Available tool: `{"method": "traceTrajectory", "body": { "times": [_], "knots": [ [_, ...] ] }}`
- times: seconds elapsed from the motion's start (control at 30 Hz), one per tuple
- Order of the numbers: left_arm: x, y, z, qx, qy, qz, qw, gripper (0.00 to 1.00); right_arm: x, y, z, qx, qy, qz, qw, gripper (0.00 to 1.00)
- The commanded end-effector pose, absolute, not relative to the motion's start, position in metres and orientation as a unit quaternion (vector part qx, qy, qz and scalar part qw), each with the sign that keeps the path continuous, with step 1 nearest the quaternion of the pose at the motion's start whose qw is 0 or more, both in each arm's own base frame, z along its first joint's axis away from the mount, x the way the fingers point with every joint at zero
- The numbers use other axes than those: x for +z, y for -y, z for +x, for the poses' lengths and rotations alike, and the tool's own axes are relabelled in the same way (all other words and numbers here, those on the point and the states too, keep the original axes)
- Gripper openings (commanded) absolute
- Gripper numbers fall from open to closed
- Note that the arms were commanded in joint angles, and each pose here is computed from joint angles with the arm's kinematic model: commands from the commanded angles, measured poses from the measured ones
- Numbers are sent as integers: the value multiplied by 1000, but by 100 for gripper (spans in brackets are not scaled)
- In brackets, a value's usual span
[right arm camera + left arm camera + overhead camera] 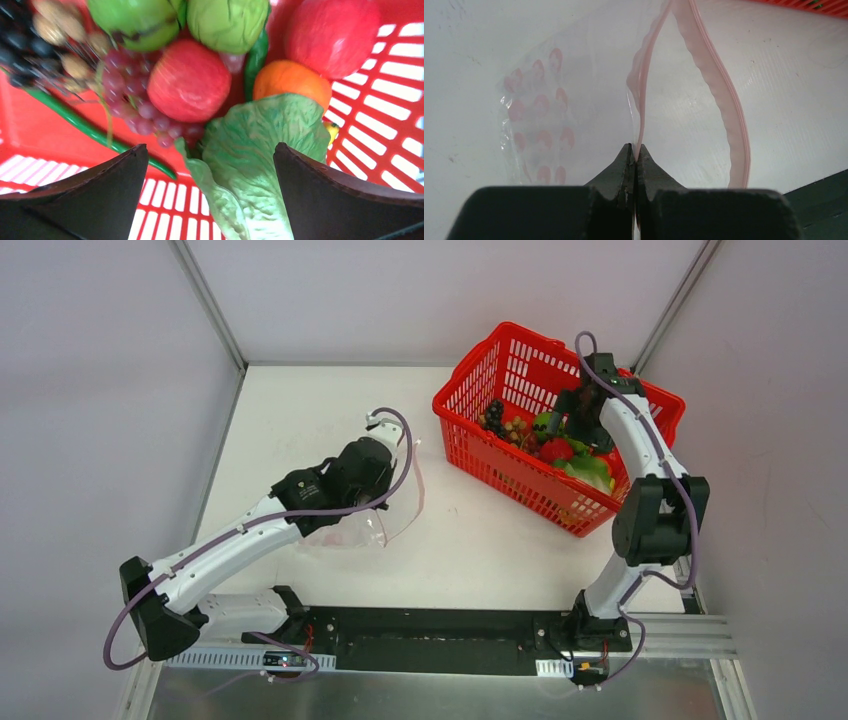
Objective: Place the food in the zip-top bag and seal the zipper
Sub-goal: Pick up the fake vegetable from the bin.
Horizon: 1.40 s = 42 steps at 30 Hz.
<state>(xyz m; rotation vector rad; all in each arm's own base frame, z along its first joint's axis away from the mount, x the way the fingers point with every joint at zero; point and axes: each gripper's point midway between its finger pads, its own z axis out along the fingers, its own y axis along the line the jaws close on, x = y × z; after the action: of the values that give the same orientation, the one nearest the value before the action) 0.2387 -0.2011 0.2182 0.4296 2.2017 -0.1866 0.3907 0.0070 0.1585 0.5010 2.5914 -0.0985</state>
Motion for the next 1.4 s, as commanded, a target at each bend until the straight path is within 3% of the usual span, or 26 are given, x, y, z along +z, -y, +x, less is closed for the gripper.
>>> {"method": "traceTrajectory", "body": {
  "times": [0.0,0.27,0.43,0.53,0.6,0.7,0.87,0.93,1.07,1.37],
  "knots": [
    [220,200,239,-91,-878,173,438,0,135,-18,341,-20,-988,77,132,100],
    [223,197,239,-92,-877,184,435,0,113,-19,316,-14,-998,33,47,100],
    [226,193,239,-92,-874,179,443,0,103,13,325,-111,-991,47,53,100],
    [225,193,239,-94,-874,179,442,0,94,7,323,-91,-994,34,41,99],
    [224,191,239,-90,-875,179,440,0,90,1,320,-77,-996,30,31,90],
    [224,190,238,-89,-876,177,439,0,95,-2,321,-70,-996,32,37,69],
    [224,192,238,-92,-876,176,439,0,117,-6,327,-58,-995,34,70,18],
    [224,193,238,-93,-877,176,438,0,128,-7,329,-54,-994,38,85,3],
    [225,192,237,-95,-877,172,438,0,159,-9,343,-45,-986,53,150,0],
    [226,189,235,-101,-878,156,442,0,247,-30,372,48,-912,114,391,0]
  ]
}}
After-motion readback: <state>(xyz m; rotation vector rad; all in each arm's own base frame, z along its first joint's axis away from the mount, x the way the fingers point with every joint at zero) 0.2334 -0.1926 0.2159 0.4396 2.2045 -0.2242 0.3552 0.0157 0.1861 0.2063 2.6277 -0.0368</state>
